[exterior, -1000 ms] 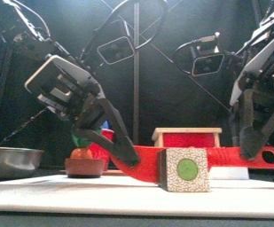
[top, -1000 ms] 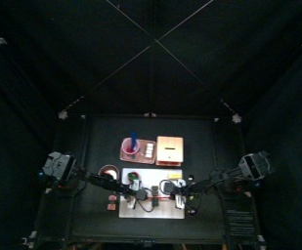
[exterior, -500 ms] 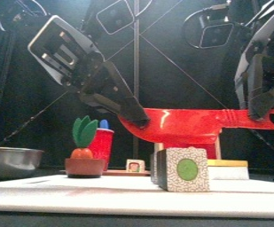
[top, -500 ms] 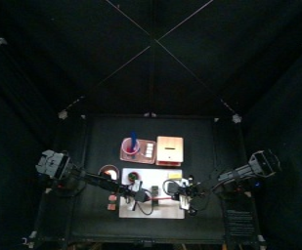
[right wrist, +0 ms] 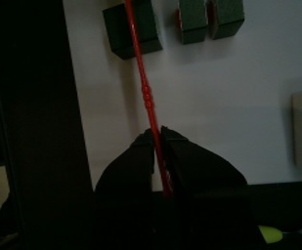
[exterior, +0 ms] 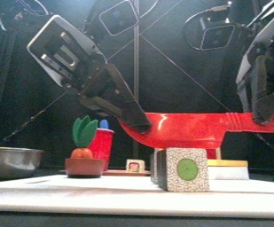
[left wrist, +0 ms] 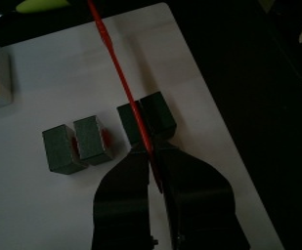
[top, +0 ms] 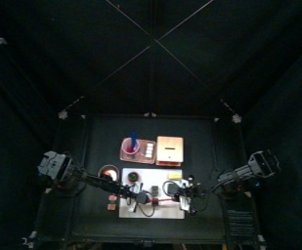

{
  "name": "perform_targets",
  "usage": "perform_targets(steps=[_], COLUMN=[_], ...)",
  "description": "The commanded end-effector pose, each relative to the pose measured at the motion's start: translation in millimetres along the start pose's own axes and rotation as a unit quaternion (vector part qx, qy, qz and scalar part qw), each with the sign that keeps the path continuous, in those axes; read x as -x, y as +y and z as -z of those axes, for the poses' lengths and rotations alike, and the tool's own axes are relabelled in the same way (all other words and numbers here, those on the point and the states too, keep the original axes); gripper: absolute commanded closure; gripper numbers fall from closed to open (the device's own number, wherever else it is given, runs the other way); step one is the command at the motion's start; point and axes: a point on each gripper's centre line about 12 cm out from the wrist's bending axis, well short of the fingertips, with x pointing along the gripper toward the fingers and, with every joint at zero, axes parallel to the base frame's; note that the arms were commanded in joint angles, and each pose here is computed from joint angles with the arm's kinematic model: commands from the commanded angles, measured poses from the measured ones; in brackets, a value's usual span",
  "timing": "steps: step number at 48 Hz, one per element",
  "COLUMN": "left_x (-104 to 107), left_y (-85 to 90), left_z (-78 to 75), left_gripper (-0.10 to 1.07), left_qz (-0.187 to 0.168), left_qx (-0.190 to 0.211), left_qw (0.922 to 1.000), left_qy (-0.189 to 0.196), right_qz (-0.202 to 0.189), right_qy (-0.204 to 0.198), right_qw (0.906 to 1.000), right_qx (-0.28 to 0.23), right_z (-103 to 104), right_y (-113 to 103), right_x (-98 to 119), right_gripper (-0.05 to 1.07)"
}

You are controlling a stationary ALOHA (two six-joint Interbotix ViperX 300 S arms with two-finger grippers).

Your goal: Cut the green sushi roll

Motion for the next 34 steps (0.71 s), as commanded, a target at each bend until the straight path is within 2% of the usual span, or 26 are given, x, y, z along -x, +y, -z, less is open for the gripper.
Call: perform_targets(steps=[1,34], left_x=[3.2,1.4], left_y=[-25.8,-29.2], left_z=[0.8,6.2], left_gripper=[0.61,0.61], left_qz=[0.024,0.028], left_qx=[-0.026,-0.013], left_qw=[0.9993,0.9992], left_qy=[0.009,0.026], right_qz=[0.006,0.006], right_qy=[0.007,0.014], right_qw=[1.0,0.9998], right_qx=[-0.004,-0.008], right_z=[1.9,2.9], right_y=[-2.4,-1.6], right_x=[2.6,-1.5], right_gripper=[0.58,0.58])
